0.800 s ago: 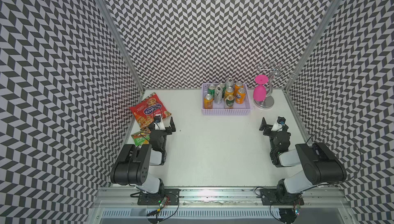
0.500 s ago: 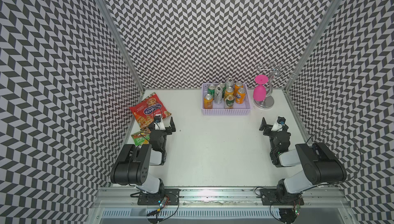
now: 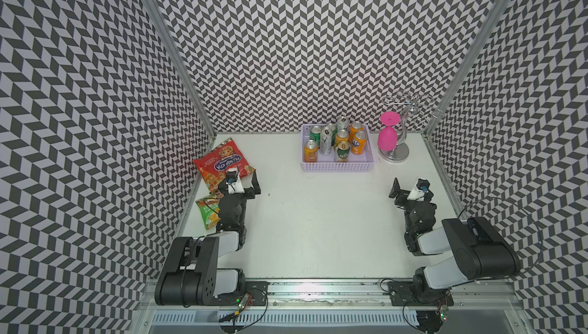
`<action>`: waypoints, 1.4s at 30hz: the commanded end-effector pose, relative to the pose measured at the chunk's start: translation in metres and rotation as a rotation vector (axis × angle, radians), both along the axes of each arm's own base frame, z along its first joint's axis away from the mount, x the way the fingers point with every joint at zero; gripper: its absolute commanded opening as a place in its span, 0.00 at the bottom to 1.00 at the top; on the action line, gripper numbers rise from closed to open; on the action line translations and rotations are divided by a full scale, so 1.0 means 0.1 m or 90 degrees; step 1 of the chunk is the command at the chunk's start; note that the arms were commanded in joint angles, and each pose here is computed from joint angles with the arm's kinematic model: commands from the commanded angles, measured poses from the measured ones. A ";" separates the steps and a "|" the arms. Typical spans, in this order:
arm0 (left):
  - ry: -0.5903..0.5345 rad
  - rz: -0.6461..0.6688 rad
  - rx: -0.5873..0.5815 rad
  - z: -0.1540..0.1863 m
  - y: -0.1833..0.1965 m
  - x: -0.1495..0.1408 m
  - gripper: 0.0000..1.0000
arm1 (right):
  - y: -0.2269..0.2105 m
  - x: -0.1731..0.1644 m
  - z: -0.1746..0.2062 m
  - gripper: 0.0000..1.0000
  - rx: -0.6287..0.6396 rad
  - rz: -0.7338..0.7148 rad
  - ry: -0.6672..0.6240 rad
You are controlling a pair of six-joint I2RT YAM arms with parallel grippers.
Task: Take out the drinks from the basket
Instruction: Move the basket to the center of the board.
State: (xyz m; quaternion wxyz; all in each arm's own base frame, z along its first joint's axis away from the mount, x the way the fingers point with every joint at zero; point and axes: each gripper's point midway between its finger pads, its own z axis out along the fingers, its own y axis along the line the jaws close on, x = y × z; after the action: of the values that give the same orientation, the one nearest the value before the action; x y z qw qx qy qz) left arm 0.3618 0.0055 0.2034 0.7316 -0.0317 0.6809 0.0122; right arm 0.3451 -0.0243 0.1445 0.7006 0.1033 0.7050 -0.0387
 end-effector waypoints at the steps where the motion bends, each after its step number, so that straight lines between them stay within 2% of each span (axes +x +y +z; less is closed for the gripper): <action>1: 0.008 0.007 -0.032 0.05 -0.02 -0.09 0.99 | -0.13 -0.07 0.38 1.00 0.033 -0.046 -0.074; 4: -0.004 0.004 -0.066 0.19 -0.10 -0.15 0.99 | -0.08 -0.03 0.52 1.00 0.057 -0.027 -0.051; 7: 0.024 -0.007 -0.132 0.22 -0.23 -0.14 0.99 | 0.10 0.02 0.75 1.00 0.081 0.039 -0.037; 9: 0.073 -0.037 -0.198 0.13 -0.36 -0.11 0.99 | 0.27 -0.02 0.93 1.00 0.093 0.103 -0.048; 12: 0.122 -0.092 -0.247 0.06 -0.54 -0.10 0.99 | 0.52 -0.10 1.16 0.99 0.110 0.197 -0.053; 18: 0.114 -0.156 -0.307 0.24 -0.69 -0.26 0.99 | 1.08 -0.23 1.38 1.00 0.106 0.383 -0.003; 26: 0.122 -0.172 -0.325 0.39 -0.71 -0.41 0.99 | 1.86 -0.28 1.27 1.00 0.033 0.513 0.074; 32: 0.129 -0.158 -0.307 0.37 -0.67 -0.48 0.99 | 2.48 -0.22 1.11 1.00 -0.021 0.605 0.134; 36: 0.129 -0.115 -0.298 0.31 -0.55 -0.48 0.99 | 2.84 -0.08 0.95 0.97 -0.062 0.640 0.172; 42: 0.130 -0.112 -0.295 0.27 -0.54 -0.48 0.99 | 3.29 0.32 0.65 0.93 -0.144 0.662 0.230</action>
State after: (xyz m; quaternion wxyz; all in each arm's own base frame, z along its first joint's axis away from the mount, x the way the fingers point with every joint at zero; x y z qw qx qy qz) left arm 0.3143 -0.0521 0.2259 0.6240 -0.1384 0.7381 -0.2161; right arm 0.3618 0.2941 0.2171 0.5033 -0.3137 0.7655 0.2496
